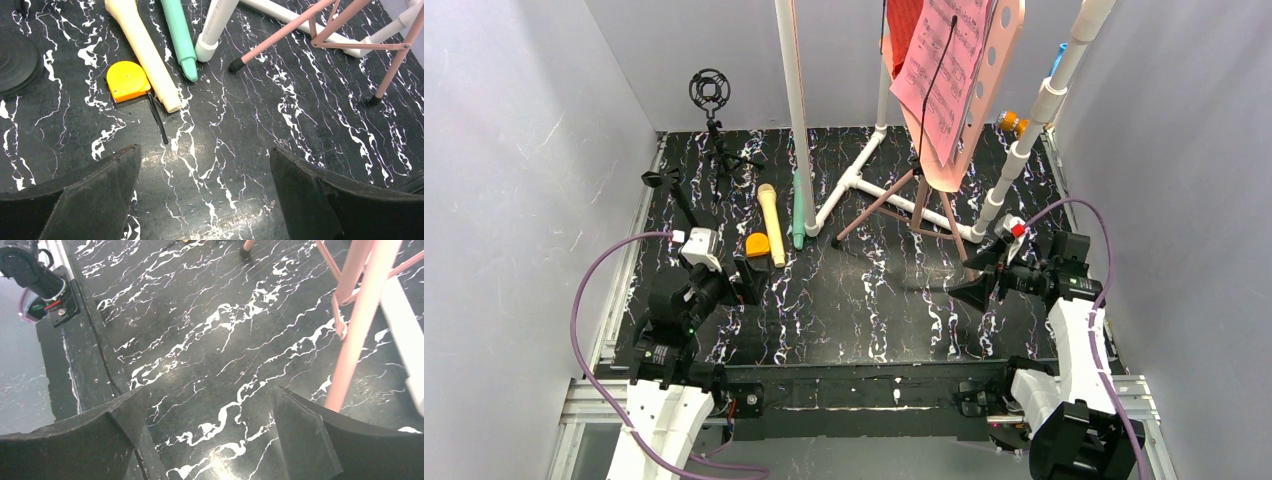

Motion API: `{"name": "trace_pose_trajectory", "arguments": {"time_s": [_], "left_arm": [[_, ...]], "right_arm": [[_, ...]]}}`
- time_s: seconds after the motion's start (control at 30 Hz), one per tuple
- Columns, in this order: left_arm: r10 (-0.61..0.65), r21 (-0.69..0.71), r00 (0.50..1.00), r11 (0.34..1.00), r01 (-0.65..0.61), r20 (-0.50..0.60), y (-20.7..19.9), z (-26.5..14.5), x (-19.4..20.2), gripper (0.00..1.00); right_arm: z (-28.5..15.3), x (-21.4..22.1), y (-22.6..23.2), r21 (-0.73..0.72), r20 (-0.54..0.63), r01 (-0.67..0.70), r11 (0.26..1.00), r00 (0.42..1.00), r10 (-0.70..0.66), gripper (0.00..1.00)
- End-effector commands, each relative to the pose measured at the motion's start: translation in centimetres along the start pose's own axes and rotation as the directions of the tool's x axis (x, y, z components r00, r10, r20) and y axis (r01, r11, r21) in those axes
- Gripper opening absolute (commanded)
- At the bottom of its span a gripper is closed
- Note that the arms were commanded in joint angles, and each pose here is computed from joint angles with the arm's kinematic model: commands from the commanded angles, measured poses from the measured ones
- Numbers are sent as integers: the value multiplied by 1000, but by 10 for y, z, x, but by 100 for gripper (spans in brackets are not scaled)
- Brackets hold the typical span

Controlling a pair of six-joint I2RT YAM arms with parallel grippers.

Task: Pack up the instrument practice props
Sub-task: Adjust the music stand at the center of the board.

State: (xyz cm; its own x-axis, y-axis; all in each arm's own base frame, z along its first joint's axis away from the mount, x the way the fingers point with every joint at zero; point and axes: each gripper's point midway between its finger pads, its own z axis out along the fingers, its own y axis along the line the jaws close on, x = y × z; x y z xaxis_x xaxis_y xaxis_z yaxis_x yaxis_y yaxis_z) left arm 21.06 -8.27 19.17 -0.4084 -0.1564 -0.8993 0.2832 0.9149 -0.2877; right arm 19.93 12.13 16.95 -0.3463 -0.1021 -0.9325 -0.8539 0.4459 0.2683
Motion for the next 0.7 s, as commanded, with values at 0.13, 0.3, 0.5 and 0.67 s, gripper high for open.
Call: {"name": "trace_pose_trajectory", "arguments": {"time_s": [0.13, 0.3, 0.5, 0.67], "left_arm": [[38, 16, 999, 999, -38, -5, -4, -8, 5, 100], [36, 12, 999, 999, -36, -9, -4, -9, 6, 100], [33, 18, 999, 999, -32, -24, -4, -7, 8, 100], [30, 30, 999, 999, -28, -40, -6, -5, 10, 100]], "right_arm": [[-18, -33, -1, 24, -79, 123, 992, 990, -121, 100], [-22, -67, -18, 54, -87, 178, 982, 981, -173, 100], [-6, -127, -35, 69, -29, 191, 979, 982, -189, 100], [15, -171, -44, 66, -3, 271, 960, 962, -272, 100]]}}
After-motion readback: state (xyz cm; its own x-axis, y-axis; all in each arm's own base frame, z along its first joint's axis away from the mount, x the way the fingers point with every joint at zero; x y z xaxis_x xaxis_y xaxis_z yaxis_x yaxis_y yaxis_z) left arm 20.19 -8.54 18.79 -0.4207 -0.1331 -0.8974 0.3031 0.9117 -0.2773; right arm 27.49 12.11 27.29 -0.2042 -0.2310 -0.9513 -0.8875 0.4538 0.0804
